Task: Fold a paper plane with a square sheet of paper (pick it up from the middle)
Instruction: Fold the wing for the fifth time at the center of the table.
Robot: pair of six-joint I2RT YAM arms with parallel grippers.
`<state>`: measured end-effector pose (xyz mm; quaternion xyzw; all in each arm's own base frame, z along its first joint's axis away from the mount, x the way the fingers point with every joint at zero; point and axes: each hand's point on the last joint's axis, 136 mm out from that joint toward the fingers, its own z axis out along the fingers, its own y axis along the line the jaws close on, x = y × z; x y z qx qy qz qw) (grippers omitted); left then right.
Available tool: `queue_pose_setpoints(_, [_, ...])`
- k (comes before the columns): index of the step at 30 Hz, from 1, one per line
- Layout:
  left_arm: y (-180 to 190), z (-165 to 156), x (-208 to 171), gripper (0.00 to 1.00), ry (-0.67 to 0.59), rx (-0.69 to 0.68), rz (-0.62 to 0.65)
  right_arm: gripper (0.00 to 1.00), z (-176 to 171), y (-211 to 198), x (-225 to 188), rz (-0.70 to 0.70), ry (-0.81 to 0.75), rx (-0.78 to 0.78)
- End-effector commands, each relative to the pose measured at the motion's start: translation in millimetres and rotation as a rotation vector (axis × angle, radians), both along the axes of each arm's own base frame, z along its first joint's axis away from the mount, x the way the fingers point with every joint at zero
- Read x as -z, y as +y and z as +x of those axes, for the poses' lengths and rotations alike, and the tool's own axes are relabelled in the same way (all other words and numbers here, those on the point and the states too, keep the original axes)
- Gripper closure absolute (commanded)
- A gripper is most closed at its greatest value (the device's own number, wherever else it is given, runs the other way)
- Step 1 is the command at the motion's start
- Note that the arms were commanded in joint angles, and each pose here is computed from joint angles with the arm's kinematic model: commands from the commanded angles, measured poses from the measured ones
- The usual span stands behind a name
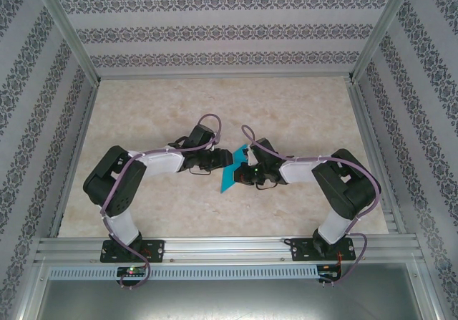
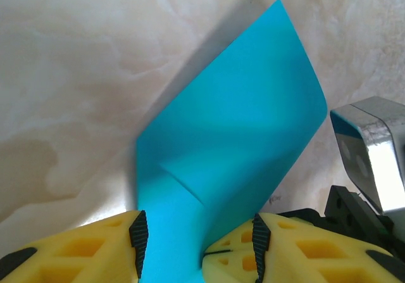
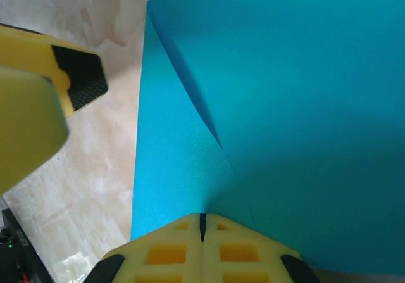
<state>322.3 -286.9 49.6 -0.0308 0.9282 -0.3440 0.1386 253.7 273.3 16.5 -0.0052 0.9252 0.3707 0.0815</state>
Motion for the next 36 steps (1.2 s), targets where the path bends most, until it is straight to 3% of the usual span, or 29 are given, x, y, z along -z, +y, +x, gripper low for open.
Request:
queue_pose_setpoints(1, [-6, 11, -6, 0.5, -0.04, -0.001, 0.014, 0.97, -8, -9, 9, -0.015, 0.013, -0.013])
queue_pose_setpoints(23, [4, 12, 15, 0.49, -0.031, 0.029, 0.197, 0.99, -6, -14, 10, 0.023, 0.001, 0.004])
queue_pose_setpoints(29, [-20, 9, 13, 0.5, -0.011, 0.053, 0.092, 0.99, -5, -14, 10, 0.027, 0.001, 0.004])
queue_pose_setpoints(36, [-27, 9, 4, 0.55, -0.022, 0.071, 0.072, 0.99, -5, -16, 11, 0.022, 0.004, 0.008])
